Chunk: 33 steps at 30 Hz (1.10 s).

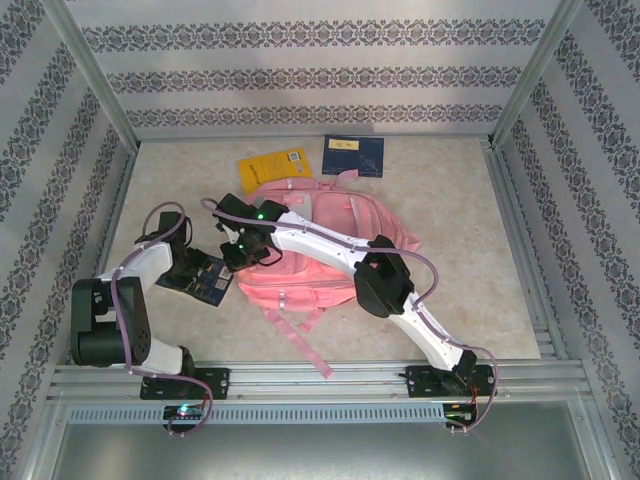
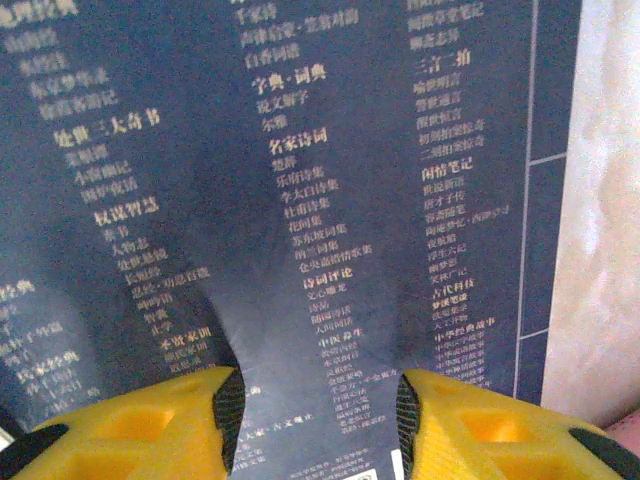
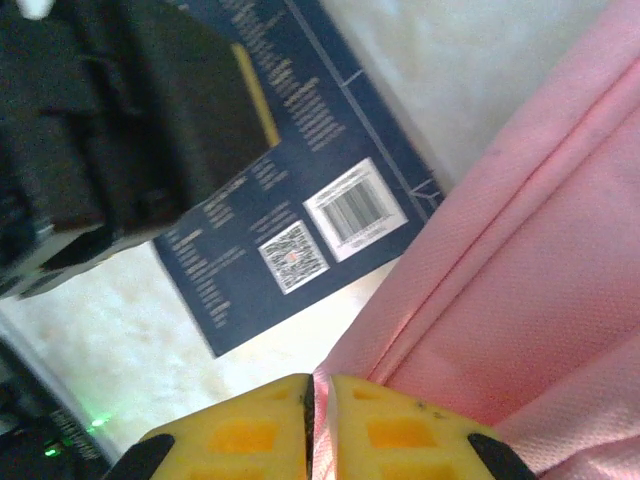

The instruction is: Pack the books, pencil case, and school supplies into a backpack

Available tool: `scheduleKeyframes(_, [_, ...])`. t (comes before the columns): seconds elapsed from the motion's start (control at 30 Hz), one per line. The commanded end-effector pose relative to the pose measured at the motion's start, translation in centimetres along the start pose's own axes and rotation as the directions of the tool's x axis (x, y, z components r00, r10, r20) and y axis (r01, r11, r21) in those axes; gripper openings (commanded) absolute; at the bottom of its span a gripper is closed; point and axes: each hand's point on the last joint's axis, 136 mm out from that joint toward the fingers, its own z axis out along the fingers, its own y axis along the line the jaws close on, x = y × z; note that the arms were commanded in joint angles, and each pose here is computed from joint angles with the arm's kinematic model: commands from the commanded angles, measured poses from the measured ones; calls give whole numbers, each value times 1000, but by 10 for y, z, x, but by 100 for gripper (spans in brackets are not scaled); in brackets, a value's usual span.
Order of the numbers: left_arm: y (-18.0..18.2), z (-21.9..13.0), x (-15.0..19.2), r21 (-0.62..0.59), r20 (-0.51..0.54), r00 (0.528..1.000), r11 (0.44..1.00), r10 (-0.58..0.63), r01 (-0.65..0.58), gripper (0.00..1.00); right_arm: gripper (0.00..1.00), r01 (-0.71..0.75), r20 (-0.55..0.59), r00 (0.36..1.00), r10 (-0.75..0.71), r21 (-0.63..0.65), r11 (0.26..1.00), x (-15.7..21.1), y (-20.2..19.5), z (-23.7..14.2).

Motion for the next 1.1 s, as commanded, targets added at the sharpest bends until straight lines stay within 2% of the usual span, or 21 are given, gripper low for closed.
scheduleKeyframes(0.0, [12, 15, 39, -60, -133, 990, 997, 44, -52, 47, 15, -97, -14, 994, 108, 331, 939, 15, -111, -19])
scheduleKeyframes(0.13, [-1, 25, 63, -52, -173, 974, 986, 147, -158, 46, 15, -167, 12, 984, 175, 387, 907, 28, -157, -42])
scheduleKeyframes(0.37, [-25, 35, 110, 6, -261, 912, 946, 315, -325, 40, 15, -213, 56, 977, 207, 359, 909, 49, -180, -76])
scheduleKeyframes(0.47, [-39, 35, 130, 73, -305, 867, 918, 393, -391, 40, 17, -194, 81, 981, 177, 309, 931, 46, -172, -85])
scheduleKeyframes(0.53, [-51, 30, 138, 138, -317, 844, 902, 432, -410, 41, 20, -180, 79, 983, 167, 216, 960, 40, -156, -85])
scheduleKeyframes(0.67, [-78, -7, 146, 303, -257, 791, 824, 555, -479, 49, 28, -159, 45, 986, 158, 26, 987, 29, -122, -74])
scheduleKeyframes(0.73, [-75, -26, 138, 288, -181, 799, 808, 573, -514, 55, 31, -147, 33, 989, 147, -5, 989, 23, -112, -67])
scheduleKeyframes(0.8, [-62, -33, 126, 249, -140, 830, 830, 541, -499, 57, 36, -131, 22, 991, 131, 9, 991, 19, -109, -59])
scheduleKeyframes(0.87, [-44, -30, 116, 204, -142, 869, 873, 475, -444, 57, 43, -129, 8, 992, 129, 53, 990, 16, -111, -50])
scheduleKeyframes(0.93, [-31, -24, 109, 167, -134, 886, 891, 444, -422, 57, 48, -125, 4, 992, 125, 95, 988, 13, -112, -45])
scheduleKeyframes(1.0, [-25, -20, 101, 156, -114, 903, 905, 414, -395, 57, 50, -104, 17, 995, 103, 149, 983, 10, -113, -45])
scheduleKeyframes(1.07, [-20, -14, 91, 134, -84, 922, 921, 378, -366, 56, 51, -89, 22, 996, 87, 150, 985, 9, -109, -41])
